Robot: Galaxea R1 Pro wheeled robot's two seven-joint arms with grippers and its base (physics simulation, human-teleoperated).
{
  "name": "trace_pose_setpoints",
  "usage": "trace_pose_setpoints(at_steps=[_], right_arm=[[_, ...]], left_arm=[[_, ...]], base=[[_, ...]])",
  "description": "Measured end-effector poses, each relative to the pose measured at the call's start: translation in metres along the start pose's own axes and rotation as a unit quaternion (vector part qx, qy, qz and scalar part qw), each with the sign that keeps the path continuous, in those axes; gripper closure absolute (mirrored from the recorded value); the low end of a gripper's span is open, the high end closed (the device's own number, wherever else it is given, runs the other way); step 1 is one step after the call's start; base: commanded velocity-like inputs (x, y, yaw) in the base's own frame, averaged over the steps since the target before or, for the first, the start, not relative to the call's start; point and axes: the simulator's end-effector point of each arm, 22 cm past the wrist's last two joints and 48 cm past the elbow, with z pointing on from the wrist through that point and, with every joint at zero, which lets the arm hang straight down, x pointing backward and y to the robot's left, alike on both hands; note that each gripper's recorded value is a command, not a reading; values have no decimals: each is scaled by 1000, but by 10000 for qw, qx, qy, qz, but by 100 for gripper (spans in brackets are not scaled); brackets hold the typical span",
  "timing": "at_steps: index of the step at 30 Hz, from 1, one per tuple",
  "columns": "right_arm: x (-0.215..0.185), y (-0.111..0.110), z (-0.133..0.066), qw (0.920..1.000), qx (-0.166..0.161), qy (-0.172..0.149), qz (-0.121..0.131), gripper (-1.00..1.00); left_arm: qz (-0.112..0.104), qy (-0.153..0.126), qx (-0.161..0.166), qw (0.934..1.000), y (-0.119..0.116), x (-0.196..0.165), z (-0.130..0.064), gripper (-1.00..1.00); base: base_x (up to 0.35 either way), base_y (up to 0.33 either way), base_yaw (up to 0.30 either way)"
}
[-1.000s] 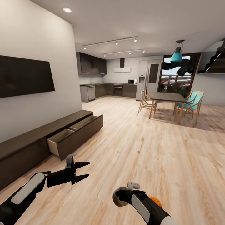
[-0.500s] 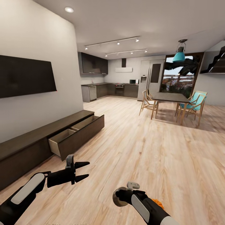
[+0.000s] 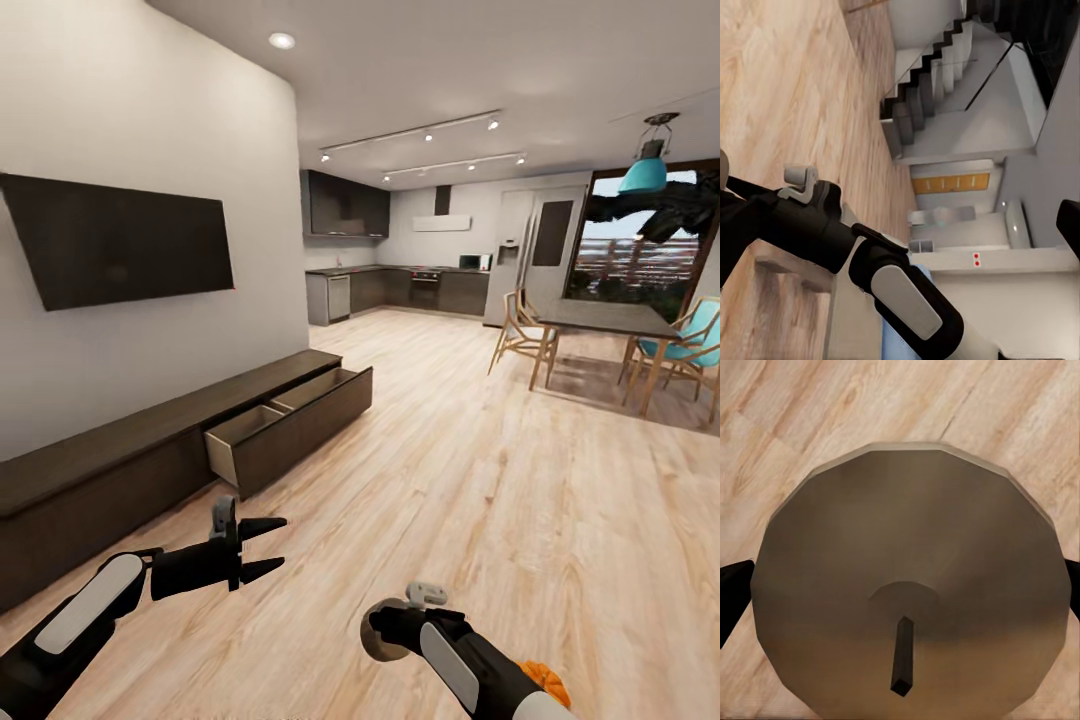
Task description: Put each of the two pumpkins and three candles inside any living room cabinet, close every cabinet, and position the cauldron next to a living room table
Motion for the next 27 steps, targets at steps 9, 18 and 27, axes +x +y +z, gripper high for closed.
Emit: trace_pose_setpoints(at_steps=[9,18,27], right_arm=[[0,-1,0,10000,3,-7,3,100],[-1,-1,0,10000,8,-13,4,100],[-1,-1,0,10000,9,-12,7,100]], left_arm=[[4,1,1,10000,0,0,0,-100],[6,3,0,10000,0,0,1,-100],[-69,-37,-58,10000,7,-2,-1,-100]], base=[[87,0,289],[163,0,105],[291,0,3]])
